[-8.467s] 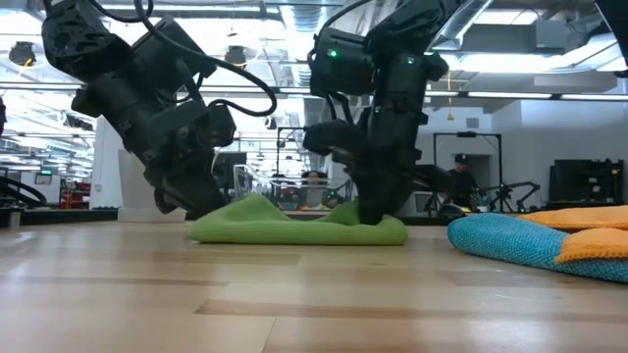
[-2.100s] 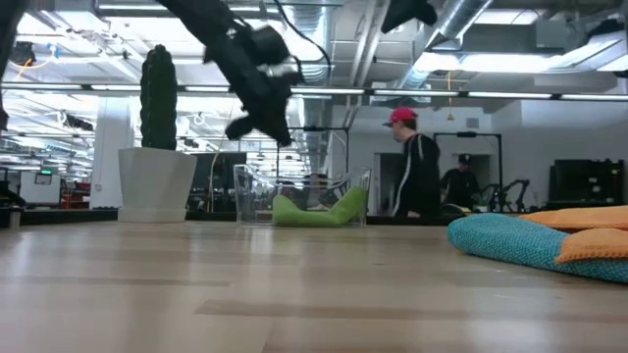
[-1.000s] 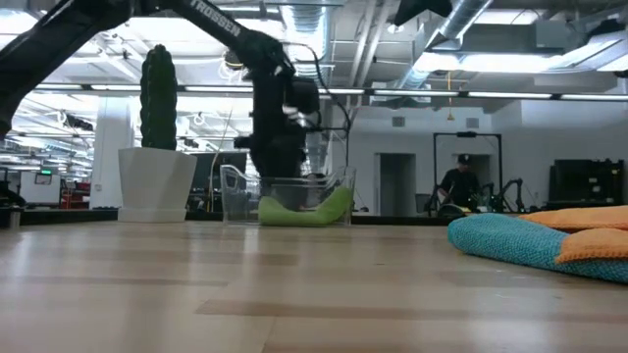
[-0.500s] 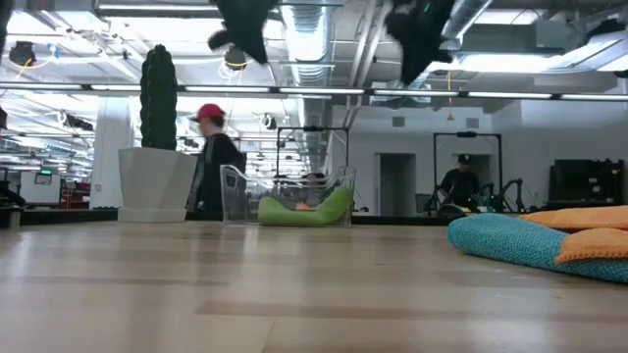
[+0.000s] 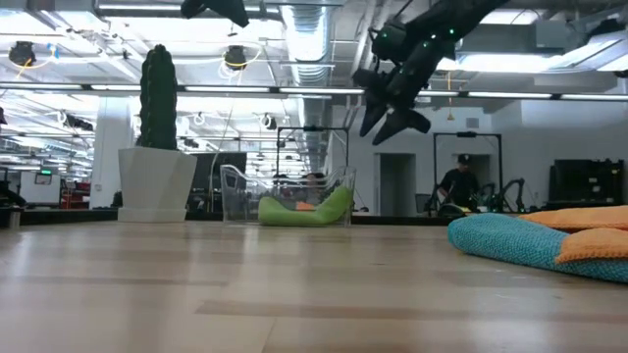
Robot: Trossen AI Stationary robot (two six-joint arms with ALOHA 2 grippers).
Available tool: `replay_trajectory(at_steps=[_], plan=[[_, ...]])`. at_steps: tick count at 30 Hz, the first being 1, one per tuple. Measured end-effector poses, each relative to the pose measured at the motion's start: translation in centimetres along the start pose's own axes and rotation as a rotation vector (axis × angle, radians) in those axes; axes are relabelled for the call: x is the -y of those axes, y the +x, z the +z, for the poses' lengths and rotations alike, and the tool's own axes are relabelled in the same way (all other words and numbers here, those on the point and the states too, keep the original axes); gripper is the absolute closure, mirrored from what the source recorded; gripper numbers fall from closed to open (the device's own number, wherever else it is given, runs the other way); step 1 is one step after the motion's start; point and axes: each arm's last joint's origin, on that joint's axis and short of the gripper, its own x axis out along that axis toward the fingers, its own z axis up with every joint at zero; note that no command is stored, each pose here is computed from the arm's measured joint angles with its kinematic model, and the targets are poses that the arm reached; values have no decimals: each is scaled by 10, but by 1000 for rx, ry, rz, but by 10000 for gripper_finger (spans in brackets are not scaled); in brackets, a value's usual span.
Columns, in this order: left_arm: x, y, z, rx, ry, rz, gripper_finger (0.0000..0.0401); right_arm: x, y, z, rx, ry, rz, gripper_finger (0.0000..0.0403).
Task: Fold microfiber towels
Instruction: Adjust the transparent bin
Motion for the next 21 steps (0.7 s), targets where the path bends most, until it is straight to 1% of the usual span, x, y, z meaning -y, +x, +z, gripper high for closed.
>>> replay_trajectory(at_steps=[4,7,10,12,14,17,21], plan=[[0,3,0,-10,7,1,369,2,5,1,52,2,6,207],[0,4,0,-11,10,3,369,3,14,0,55,10,7,210],[1,4,0,-12,10,3,369,6,33,-4,8,16,0,210],[1,4,0,-12,11,2,369,7,50,-5,-28,34,20,208],[1,4,-1,-21,13,3,369,10,62,-8,-71,57,15,206],[1,4,-2,-33,15,6,369,10,71,-3,-53,66,20,204],[0,4,-4,-49,17,11,369,14,80,-4,-78,92,6,212]])
